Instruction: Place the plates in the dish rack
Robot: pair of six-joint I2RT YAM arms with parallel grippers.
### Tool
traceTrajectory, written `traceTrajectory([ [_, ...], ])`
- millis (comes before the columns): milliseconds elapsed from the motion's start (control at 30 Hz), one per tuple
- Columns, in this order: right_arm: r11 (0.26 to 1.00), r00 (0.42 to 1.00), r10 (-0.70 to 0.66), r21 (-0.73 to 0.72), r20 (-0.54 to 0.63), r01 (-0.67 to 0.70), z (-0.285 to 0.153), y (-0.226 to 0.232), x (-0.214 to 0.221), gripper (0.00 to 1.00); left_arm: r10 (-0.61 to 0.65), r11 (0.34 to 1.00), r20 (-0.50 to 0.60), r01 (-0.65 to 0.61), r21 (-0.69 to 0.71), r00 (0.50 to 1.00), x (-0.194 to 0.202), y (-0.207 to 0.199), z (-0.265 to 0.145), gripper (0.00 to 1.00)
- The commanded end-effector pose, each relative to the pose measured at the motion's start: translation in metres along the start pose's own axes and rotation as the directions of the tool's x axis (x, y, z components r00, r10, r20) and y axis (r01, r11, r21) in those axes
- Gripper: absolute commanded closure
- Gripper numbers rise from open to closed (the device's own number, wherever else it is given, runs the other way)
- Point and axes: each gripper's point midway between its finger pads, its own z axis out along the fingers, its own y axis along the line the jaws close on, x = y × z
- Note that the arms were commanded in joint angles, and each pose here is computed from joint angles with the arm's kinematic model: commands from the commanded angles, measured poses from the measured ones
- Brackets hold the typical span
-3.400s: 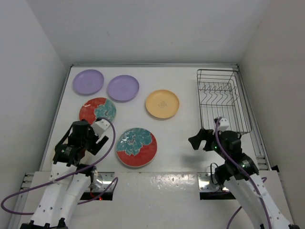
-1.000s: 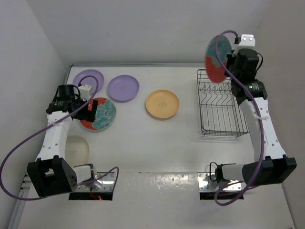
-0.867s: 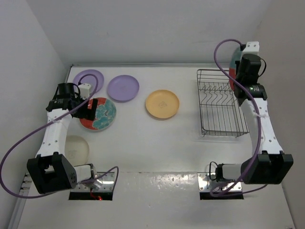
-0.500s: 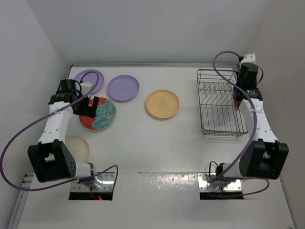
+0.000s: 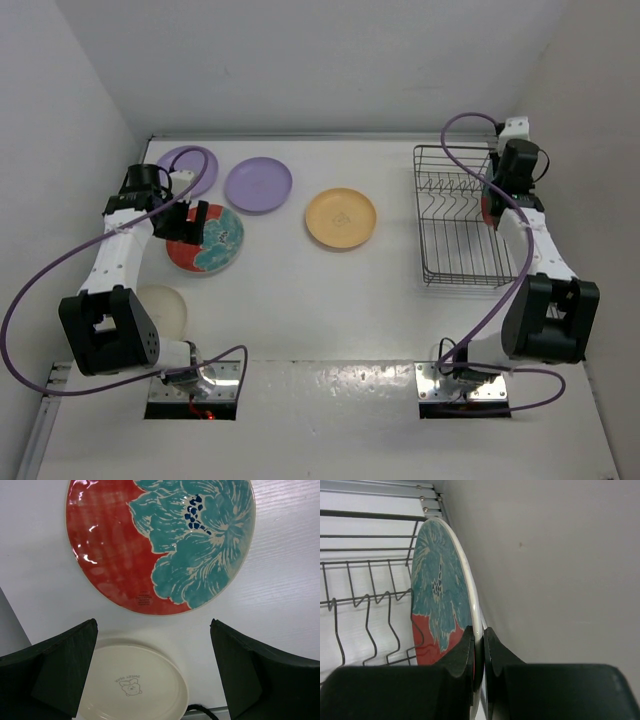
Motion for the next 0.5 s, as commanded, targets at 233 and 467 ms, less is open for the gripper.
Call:
traceTrajectory([
  [233,0.998,0.982,0.058,0.016,0.177,-0.061,0.007,-0.003,-0.029,0.99,-0.004,1.0,0.045,0.004,-0.02,0.999,-0.014,0.011,-0.006,0.0],
  [467,0.998,0.989,0.067,-0.007,0.129,-0.066,0.002,-0.004,-0.03,0.39,-0.073,0.997,-0.025,0.072,-0.002,0.997,-0.004,0.029,0.017,0.0],
])
